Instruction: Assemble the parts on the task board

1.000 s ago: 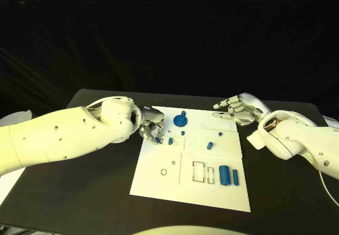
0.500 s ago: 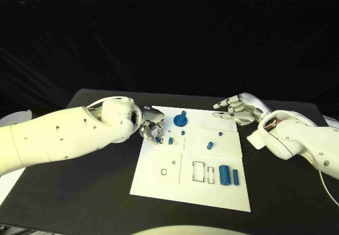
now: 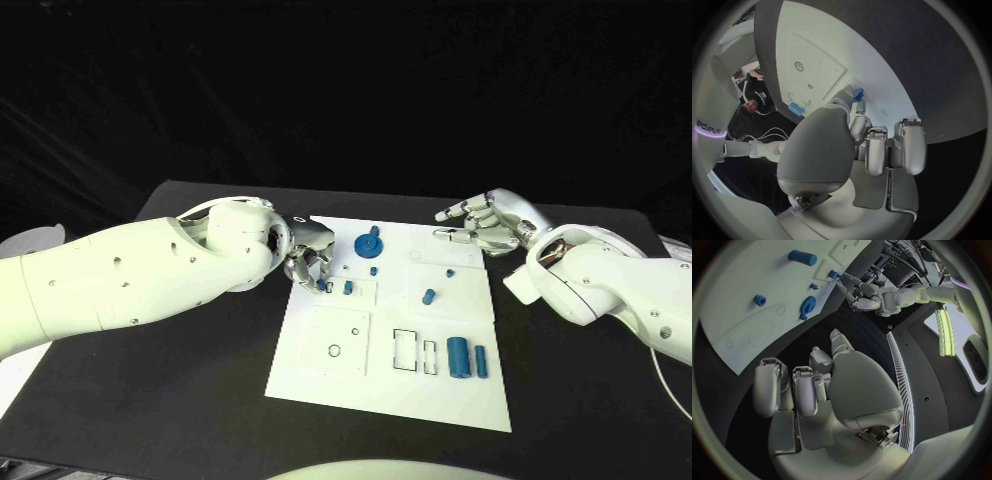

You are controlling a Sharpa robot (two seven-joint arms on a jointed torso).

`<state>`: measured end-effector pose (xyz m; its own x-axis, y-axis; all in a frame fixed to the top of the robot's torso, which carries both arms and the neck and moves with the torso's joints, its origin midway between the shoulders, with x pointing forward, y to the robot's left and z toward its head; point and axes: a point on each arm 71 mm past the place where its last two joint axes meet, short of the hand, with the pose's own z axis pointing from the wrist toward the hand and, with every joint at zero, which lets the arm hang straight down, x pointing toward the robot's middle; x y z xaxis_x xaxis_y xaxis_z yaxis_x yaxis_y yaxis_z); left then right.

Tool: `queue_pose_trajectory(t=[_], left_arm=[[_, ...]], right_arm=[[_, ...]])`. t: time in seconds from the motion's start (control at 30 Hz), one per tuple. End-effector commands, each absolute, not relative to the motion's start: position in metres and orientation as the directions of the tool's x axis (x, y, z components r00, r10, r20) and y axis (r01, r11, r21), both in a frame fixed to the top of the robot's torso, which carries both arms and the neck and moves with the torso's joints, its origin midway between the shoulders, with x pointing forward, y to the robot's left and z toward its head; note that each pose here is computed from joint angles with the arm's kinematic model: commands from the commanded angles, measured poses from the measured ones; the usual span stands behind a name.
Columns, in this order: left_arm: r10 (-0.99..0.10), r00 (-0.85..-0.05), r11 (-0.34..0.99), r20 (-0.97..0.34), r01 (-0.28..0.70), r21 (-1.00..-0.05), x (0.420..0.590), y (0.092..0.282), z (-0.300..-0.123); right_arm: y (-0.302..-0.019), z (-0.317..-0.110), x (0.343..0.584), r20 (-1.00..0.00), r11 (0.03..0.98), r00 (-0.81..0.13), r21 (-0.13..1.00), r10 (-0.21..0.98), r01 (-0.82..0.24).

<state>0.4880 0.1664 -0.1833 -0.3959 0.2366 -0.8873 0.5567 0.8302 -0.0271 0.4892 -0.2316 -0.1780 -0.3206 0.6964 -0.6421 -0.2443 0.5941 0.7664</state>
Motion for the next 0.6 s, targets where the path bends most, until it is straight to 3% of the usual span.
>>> queue_pose_trajectory(t=[0.03,0.6], left_arm=[[0.254,-0.401,0.831,-0.880,0.557,-0.014,0.4875,0.1660,-0.1843],[0.253,-0.399,0.821,-0.881,0.571,-0.023,0.4871,0.1624,-0.1848]], right_arm=[[-0.2299,-0.1778,0.4886,-0.649,0.594,-0.324,0.761,0.689,-0.261],[-0.2296,-0.1778,0.4884,-0.648,0.593,-0.325,0.761,0.688,-0.262]])
